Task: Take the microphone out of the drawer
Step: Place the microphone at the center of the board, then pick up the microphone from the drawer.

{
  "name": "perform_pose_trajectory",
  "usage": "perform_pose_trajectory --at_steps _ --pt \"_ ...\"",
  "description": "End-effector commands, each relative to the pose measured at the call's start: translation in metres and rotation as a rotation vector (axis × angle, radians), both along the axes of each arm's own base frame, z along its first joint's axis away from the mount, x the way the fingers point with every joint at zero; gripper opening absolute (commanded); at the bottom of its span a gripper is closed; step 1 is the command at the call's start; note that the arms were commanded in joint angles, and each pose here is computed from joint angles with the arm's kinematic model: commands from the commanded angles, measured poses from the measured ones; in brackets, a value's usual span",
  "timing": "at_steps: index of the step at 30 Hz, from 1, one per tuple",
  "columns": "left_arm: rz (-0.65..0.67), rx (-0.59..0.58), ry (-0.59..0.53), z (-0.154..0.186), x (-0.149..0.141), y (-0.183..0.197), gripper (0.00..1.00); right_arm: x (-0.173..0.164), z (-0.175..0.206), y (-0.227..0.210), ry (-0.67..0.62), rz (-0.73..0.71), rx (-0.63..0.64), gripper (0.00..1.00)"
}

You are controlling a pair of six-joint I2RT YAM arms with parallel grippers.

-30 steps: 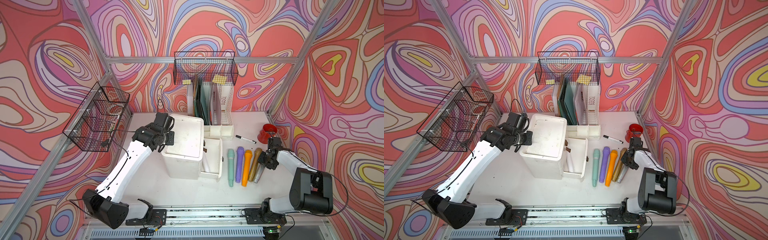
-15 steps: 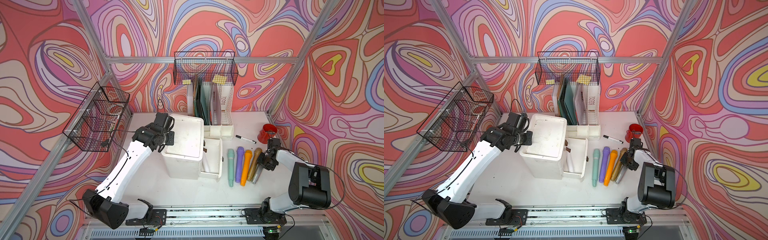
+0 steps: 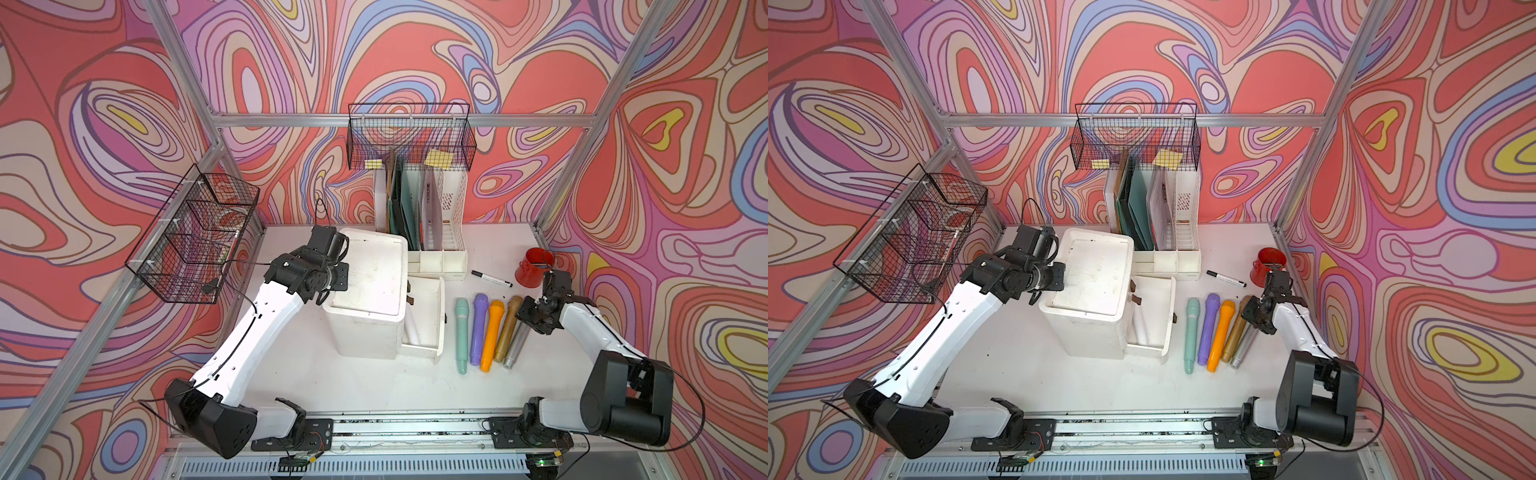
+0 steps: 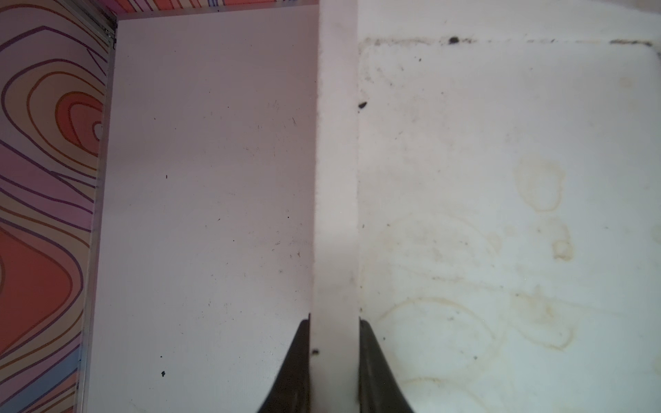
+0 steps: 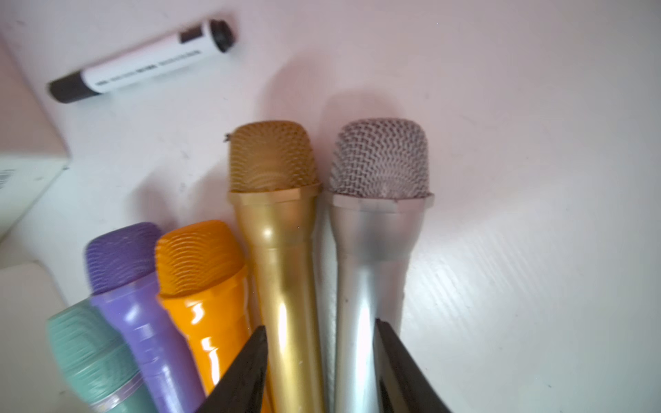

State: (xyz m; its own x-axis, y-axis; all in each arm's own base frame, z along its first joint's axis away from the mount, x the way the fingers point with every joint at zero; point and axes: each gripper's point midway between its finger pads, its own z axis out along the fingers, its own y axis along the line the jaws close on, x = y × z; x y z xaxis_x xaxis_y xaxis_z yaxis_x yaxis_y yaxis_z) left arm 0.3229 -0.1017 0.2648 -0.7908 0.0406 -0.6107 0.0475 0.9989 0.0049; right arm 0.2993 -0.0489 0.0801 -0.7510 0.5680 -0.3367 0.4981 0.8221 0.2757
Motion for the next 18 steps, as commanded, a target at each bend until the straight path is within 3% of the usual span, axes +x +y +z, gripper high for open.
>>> perform_pose_trajectory --at_steps 1,9,18 --pt "0.005 0.044 0.014 -0.009 -0.002 0.005 0.0 0.018 0.032 0.033 -0.174 0.117 0.155 0.48" --pt "0.009 0.037 0.015 -0.009 -0.001 0.004 0.0 0.024 0.081 0.086 -0.4 0.254 0.393 0.47" --pt "0.01 0.028 0.017 -0.008 0.0 0.003 0.0 0.012 0.088 0.172 -0.372 0.484 0.396 0.45"
